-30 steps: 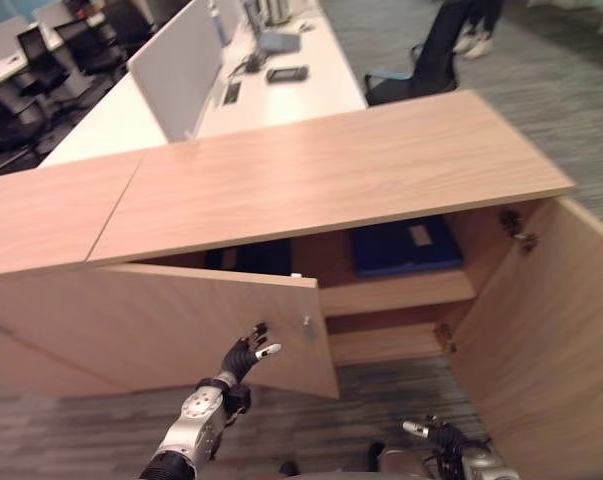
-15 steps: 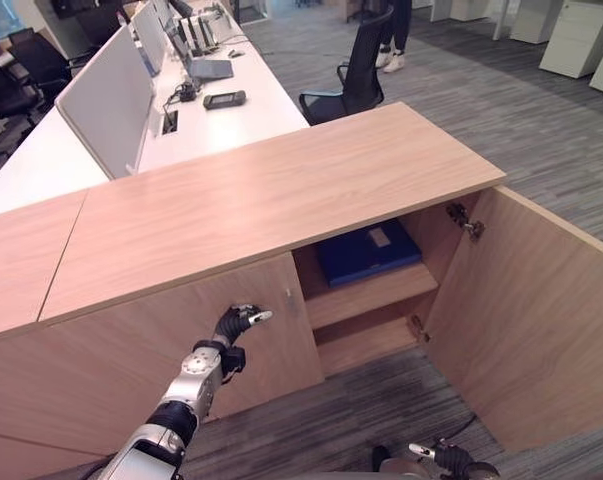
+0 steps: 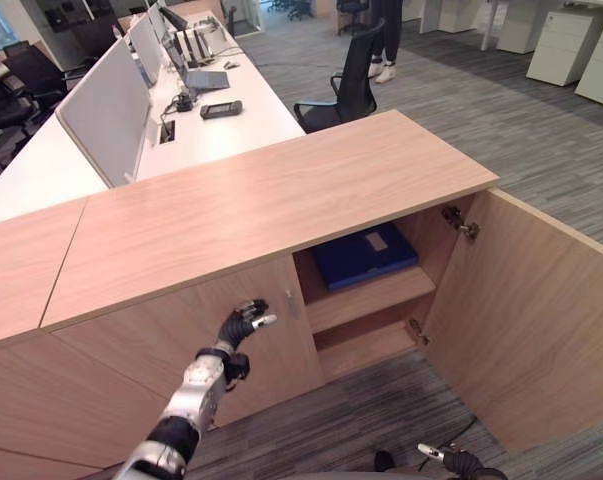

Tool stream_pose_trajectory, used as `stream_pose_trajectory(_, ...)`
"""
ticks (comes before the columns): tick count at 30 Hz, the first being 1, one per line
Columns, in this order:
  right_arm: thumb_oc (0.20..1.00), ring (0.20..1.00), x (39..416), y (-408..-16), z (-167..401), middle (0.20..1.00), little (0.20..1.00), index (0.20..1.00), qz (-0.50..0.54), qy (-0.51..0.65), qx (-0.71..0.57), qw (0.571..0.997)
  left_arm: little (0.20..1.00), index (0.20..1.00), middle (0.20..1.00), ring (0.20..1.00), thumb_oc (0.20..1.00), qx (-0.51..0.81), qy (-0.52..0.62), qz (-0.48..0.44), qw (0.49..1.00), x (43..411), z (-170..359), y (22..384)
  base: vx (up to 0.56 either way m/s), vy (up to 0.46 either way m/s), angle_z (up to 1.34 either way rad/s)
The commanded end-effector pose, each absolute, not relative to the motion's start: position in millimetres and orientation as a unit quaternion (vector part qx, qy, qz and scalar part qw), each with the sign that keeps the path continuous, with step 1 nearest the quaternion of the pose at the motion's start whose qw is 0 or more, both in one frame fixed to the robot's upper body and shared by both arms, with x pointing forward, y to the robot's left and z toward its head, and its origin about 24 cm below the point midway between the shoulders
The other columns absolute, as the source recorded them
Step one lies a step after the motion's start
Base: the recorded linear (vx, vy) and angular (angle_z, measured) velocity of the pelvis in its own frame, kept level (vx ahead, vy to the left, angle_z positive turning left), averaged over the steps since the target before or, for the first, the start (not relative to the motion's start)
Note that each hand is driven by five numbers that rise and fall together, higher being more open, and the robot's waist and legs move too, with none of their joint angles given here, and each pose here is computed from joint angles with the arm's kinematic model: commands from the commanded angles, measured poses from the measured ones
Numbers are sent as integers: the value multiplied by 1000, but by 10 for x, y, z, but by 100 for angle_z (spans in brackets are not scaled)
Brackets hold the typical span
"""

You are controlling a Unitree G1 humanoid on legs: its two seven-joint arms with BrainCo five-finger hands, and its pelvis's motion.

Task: Put the empty folder in the office cabinet

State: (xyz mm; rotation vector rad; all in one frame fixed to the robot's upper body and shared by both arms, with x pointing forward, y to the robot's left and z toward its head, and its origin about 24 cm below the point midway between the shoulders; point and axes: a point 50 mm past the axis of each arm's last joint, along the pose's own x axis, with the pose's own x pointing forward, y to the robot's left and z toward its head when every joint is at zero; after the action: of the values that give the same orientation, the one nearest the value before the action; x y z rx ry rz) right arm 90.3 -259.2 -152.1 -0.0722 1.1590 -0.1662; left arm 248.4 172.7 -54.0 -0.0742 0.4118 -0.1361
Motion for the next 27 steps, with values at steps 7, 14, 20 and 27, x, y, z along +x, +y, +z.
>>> stream_pose_trajectory(7,1000,1000,1137,-2493,-1509,1000,1000,1000,-101,528,-6,844,1000,1000,1000,1000,1000,-74,233,-57,968,2237,-700,1822,-136,-152,-63)
stream_pose_trajectory(14,1000,1000,934,-2693,-1512,1000,1000,1000,-139,550,-10,823,1000,1000,1000,1000,1000,-91,271,-49,957,2004,-875,1832,-31,-260,-67)
stream_pose_trajectory(20,1000,1000,848,-2960,-1436,1000,1000,1000,-188,545,-12,817,1000,1000,1000,1000,1000,-109,285,-22,952,1950,-955,1818,49,-280,-51)
stream_pose_trajectory(27,1000,1000,1066,-3216,-1267,1000,1000,1000,-223,507,-21,832,1000,1000,1000,1000,1000,-119,302,-10,946,1891,-1041,1745,69,-156,-59)
